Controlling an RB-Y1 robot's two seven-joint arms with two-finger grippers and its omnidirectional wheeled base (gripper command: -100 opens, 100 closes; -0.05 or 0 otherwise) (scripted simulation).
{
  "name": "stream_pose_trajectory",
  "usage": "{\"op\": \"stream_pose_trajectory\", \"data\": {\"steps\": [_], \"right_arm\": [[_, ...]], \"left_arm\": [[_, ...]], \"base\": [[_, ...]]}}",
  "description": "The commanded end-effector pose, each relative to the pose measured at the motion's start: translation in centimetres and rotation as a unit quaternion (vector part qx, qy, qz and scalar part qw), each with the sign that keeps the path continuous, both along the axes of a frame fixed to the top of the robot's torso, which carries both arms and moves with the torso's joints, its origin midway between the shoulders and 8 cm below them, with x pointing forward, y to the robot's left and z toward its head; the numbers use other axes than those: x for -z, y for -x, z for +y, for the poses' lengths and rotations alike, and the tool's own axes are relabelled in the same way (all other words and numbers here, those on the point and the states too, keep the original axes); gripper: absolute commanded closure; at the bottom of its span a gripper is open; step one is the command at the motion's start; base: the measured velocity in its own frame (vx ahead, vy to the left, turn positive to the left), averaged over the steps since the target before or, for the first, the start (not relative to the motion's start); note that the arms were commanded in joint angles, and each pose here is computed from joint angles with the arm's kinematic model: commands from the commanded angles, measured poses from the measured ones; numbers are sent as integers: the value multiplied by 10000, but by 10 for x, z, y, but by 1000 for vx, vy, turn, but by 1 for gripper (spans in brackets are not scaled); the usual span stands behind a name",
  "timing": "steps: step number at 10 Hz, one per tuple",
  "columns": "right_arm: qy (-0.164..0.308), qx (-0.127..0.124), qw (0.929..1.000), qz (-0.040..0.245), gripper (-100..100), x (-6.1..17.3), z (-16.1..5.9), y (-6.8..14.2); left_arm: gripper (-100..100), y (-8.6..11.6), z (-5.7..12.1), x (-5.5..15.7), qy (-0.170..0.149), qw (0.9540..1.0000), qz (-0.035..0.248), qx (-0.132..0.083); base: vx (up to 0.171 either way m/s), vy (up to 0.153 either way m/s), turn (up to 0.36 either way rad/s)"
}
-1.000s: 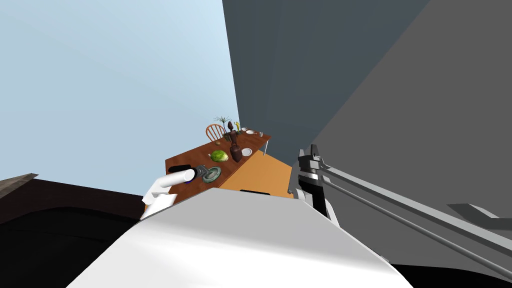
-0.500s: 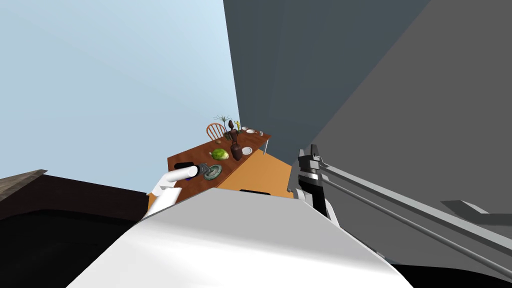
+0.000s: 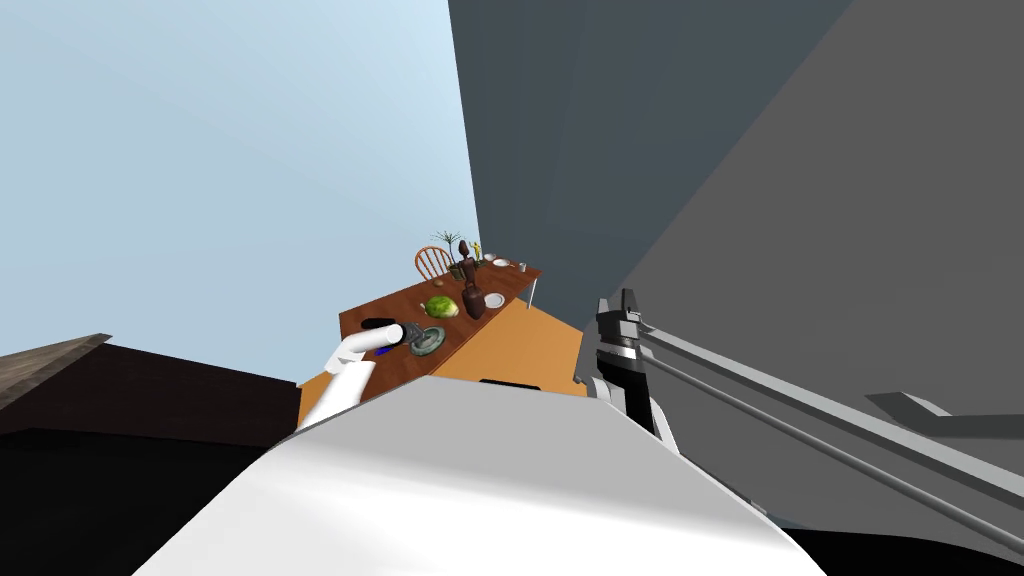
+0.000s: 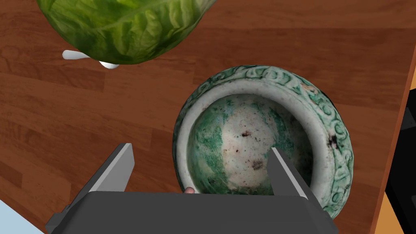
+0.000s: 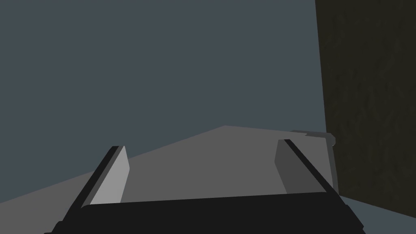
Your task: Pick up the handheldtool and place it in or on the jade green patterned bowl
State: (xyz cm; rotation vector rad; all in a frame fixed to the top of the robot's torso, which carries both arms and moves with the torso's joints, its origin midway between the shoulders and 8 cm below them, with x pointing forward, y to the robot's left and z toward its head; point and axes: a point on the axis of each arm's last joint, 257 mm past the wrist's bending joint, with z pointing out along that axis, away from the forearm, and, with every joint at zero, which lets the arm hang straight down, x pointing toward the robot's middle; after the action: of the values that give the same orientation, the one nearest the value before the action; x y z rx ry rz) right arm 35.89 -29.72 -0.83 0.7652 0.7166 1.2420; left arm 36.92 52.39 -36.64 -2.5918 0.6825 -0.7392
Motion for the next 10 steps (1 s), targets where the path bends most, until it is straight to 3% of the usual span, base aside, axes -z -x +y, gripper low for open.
{"op": "stream_pose_trajectory", "data": {"steps": [1, 4, 5, 6, 8, 10], "right_arm": [[0, 0, 10000, 0, 0, 0, 0, 0], [0, 0, 10000, 1, 0, 0, 0, 0], [1, 0, 10000, 1, 0, 0, 0, 0], [1, 0, 10000, 1, 0, 0, 0, 0], [0, 0, 10000, 0, 0, 0, 0, 0], [0, 0, 10000, 1, 0, 0, 0, 0]], "left_arm": [[-100, -18, 1, -3, -75, 9999, -40, 74], [-100, -43, -4, -3, 93, 9999, -105, 45], [-100, -35, -2, 9, 164, 9999, 33, -26], [-100, -59, 7, -10, -171, 9996, -100, 180], [-100, -74, 3, -6, -3, 9999, -76, 120], [-100, -84, 0, -7, 77, 9999, -92, 106]], "base": [[-147, -41, 29], [-24, 1, -4], [14, 4, -1], [-119, -23, 53], [-109, -25, 9], [-1, -8, -2]]}}
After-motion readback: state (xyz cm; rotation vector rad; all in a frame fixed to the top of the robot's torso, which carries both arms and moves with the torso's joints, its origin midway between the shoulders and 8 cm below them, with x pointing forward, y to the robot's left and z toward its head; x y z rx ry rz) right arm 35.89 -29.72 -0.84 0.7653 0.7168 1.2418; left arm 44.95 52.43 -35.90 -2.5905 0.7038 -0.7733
